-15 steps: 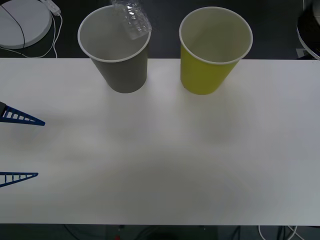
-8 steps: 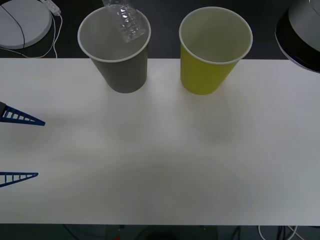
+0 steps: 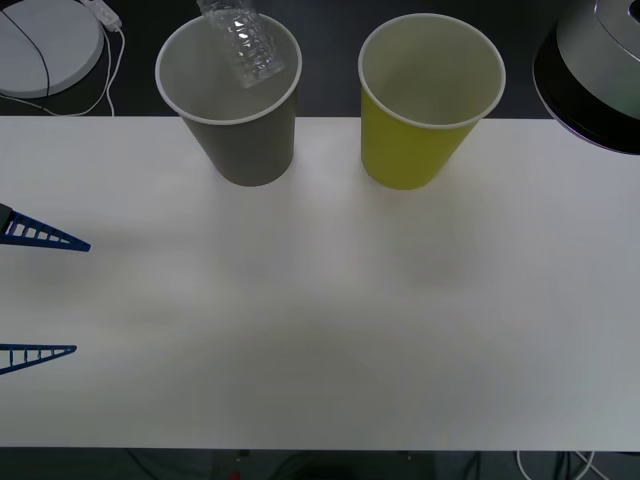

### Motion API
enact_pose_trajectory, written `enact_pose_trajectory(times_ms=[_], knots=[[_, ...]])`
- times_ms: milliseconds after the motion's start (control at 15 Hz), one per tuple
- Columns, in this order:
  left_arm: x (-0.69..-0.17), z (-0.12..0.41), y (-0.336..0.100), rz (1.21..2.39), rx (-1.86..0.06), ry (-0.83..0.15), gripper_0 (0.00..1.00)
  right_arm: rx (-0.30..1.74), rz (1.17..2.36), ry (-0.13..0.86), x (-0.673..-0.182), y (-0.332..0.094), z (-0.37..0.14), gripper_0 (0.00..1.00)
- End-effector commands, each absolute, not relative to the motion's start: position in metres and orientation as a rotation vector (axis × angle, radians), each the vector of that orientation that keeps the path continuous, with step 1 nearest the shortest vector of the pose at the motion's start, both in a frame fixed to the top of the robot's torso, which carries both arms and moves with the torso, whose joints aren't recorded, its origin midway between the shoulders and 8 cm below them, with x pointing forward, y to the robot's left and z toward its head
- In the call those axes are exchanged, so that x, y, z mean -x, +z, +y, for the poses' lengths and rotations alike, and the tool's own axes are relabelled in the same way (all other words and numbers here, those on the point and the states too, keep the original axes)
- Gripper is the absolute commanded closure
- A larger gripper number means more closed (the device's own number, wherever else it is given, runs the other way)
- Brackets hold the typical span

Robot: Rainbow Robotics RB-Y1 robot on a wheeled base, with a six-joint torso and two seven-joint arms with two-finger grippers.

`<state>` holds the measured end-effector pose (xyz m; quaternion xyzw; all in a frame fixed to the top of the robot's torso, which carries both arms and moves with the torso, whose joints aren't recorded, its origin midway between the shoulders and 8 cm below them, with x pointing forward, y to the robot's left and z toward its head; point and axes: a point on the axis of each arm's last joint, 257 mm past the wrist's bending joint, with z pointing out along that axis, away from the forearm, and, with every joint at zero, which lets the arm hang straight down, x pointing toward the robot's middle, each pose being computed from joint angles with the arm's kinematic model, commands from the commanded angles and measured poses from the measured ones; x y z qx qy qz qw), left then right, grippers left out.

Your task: Put the can into the green bin and the plastic bottle into the gray bin

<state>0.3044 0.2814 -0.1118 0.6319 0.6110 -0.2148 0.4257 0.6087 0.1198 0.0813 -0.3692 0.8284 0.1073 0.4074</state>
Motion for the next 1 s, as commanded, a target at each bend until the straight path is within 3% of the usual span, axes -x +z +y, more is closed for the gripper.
enact_pose_trajectory(times_ms=[67, 133, 200, 1000], knots=[[-0.3044, 0.2814, -0.1118, 1.527, -1.580, -0.537, 0.00, 0.924, 2.086, 0.271, -0.6103, 0.0825, 0.1189, 0.85], [-0.3044, 0.2814, -0.1118, 1.527, -1.580, -0.537, 0.00, 0.923, 2.080, 0.271, -0.6112, 0.0830, 0.1197, 0.34], [-0.3044, 0.2814, -0.1118, 1.527, -1.580, -0.537, 0.00, 0.922, 2.074, 0.270, -0.6123, 0.0843, 0.1198, 0.00], [-0.3044, 0.2814, -0.1118, 1.527, -1.580, -0.537, 0.00, 0.947, 2.051, 0.253, -0.6152, 0.0855, 0.1183, 0.00]])
